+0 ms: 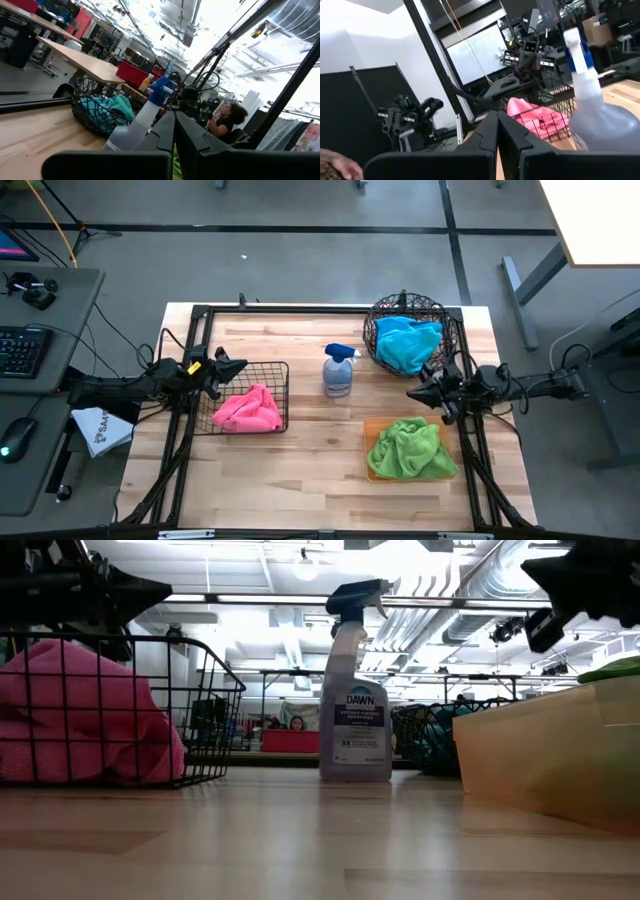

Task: Sort microfiber towel by color & place in baskets
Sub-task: Return to Home Position

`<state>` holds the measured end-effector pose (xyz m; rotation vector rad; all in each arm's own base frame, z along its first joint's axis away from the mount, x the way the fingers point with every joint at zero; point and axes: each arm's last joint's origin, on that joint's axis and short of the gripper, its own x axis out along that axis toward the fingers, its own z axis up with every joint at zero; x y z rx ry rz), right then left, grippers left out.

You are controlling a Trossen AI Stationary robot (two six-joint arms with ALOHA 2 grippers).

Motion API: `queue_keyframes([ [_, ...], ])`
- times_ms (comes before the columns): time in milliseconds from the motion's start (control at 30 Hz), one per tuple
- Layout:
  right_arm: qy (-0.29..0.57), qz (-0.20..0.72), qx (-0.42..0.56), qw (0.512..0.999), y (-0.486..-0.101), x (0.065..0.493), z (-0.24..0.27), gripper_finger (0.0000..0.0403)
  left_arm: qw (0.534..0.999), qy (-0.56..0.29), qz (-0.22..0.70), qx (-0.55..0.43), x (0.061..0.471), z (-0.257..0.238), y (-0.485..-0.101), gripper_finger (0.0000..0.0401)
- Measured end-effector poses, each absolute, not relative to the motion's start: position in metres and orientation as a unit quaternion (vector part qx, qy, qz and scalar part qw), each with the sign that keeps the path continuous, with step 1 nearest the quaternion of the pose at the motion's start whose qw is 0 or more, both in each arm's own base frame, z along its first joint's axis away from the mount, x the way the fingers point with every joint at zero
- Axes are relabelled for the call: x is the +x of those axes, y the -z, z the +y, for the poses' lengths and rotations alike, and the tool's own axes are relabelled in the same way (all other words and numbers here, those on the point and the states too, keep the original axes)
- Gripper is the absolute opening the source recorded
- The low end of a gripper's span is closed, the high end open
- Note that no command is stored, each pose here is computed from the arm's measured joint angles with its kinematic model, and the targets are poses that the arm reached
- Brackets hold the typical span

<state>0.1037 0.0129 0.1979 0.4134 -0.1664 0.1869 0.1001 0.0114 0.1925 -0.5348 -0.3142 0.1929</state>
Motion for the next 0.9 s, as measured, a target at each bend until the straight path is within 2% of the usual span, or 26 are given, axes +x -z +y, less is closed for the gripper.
queue_keyframes([
  [300, -0.058, -0.05, 0.168, 0.983, -0.179, 0.102, 0.011, 0.0, 0.948, -0.095, -0.154, -0.263, 0.1, 0.011, -0.192, 0.0],
  [500, -0.007, 0.037, 0.165, 0.986, -0.161, 0.103, 0.009, 0.0, 0.948, -0.096, -0.149, -0.262, 0.1, 0.011, -0.192, 0.0],
  [900, -0.014, 0.046, 0.165, 0.985, -0.16, 0.104, 0.009, 0.0, 0.949, -0.097, -0.145, -0.262, 0.101, 0.011, -0.191, 0.0],
])
